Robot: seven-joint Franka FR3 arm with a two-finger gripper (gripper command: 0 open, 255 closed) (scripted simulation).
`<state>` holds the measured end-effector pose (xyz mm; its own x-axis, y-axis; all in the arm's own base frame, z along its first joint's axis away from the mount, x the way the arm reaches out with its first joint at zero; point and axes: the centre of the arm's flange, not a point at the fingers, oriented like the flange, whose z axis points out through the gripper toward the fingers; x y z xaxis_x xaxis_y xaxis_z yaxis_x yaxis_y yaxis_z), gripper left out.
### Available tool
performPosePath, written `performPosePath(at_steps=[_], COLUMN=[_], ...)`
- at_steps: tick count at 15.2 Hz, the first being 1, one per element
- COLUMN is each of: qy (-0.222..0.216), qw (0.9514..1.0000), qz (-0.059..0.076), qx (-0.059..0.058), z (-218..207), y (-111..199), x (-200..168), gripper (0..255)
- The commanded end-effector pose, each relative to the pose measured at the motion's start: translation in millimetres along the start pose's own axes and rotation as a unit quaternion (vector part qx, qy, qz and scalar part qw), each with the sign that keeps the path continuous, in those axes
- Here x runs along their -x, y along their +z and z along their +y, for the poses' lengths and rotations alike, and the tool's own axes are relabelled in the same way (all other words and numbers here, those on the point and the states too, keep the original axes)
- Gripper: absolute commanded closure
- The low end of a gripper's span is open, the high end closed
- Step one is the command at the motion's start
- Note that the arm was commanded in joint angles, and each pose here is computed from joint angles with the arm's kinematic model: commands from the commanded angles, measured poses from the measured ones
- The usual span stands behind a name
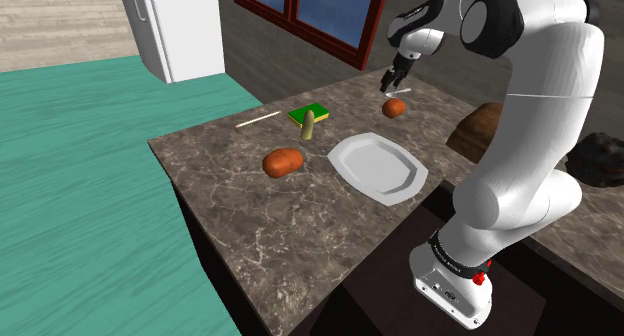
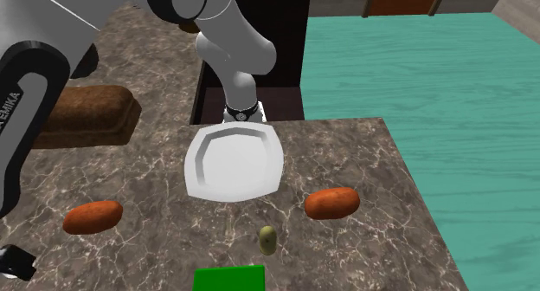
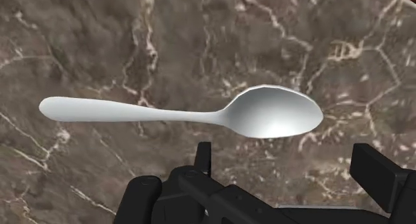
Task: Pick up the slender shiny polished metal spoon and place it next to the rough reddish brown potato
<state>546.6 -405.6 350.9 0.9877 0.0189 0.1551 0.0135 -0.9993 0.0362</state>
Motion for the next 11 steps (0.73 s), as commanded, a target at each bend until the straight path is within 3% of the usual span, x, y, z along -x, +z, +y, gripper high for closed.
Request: performPosePath(at_steps=[1,3,11], qy=[0.000,0.000,0.000], qw=[1.0000,1.0000,1.0000], qz=[0.000,0.000,0.000], qx=[0.000,0.000,0.000], z=[0.5,0.5,0.5], y=[-20.4,-44.0,-44.0], x=[-0.3,-0.3,-0.3], gripper=[0,0,0])
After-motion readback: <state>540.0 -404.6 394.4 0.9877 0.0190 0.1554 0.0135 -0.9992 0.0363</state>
